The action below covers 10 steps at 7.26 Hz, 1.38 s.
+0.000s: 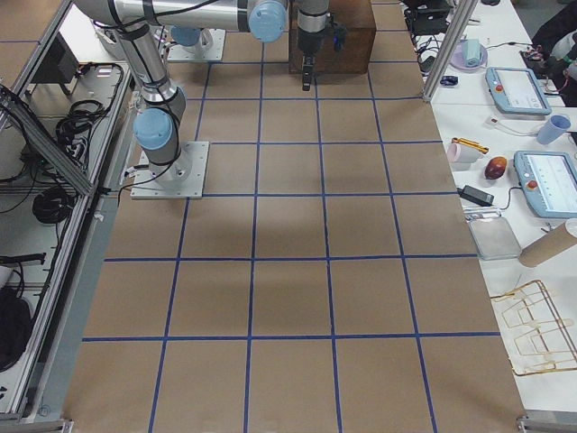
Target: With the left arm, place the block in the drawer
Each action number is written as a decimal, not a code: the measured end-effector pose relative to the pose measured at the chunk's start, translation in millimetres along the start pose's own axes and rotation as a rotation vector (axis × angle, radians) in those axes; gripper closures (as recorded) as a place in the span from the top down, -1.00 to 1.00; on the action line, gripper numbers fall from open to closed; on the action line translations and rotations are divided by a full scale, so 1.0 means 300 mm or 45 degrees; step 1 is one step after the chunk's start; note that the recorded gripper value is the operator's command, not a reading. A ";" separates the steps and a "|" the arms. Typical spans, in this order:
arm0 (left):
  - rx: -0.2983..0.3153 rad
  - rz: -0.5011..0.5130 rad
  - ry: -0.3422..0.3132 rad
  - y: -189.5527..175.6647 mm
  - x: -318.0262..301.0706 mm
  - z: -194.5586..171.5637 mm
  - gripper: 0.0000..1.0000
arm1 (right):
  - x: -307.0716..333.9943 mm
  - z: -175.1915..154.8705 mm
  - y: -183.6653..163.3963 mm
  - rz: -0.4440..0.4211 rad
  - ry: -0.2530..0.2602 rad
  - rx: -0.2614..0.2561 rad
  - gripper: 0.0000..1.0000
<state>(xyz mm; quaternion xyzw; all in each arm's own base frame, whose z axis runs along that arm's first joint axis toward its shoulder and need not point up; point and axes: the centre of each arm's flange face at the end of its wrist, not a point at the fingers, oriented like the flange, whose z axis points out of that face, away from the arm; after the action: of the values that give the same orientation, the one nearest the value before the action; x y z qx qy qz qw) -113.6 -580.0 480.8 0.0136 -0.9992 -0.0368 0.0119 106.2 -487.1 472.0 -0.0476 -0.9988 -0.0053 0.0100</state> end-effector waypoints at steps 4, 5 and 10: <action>-0.040 -0.041 -0.003 0.101 0.018 0.045 1.00 | 0.001 0.000 0.000 0.001 0.000 0.000 1.00; -0.043 -0.041 -0.003 0.117 0.019 0.052 1.00 | 0.001 0.001 0.000 0.001 0.000 -0.001 1.00; -0.032 -0.042 -0.034 0.126 0.008 0.057 1.00 | 0.000 0.000 0.000 0.000 0.000 0.000 1.00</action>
<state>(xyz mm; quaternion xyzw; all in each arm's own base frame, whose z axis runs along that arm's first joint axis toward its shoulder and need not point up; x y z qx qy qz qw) -117.5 -541.2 466.7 0.0296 -0.9983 -0.0499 -0.0020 106.2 -487.2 472.2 -0.0476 -0.9988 -0.0051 0.0099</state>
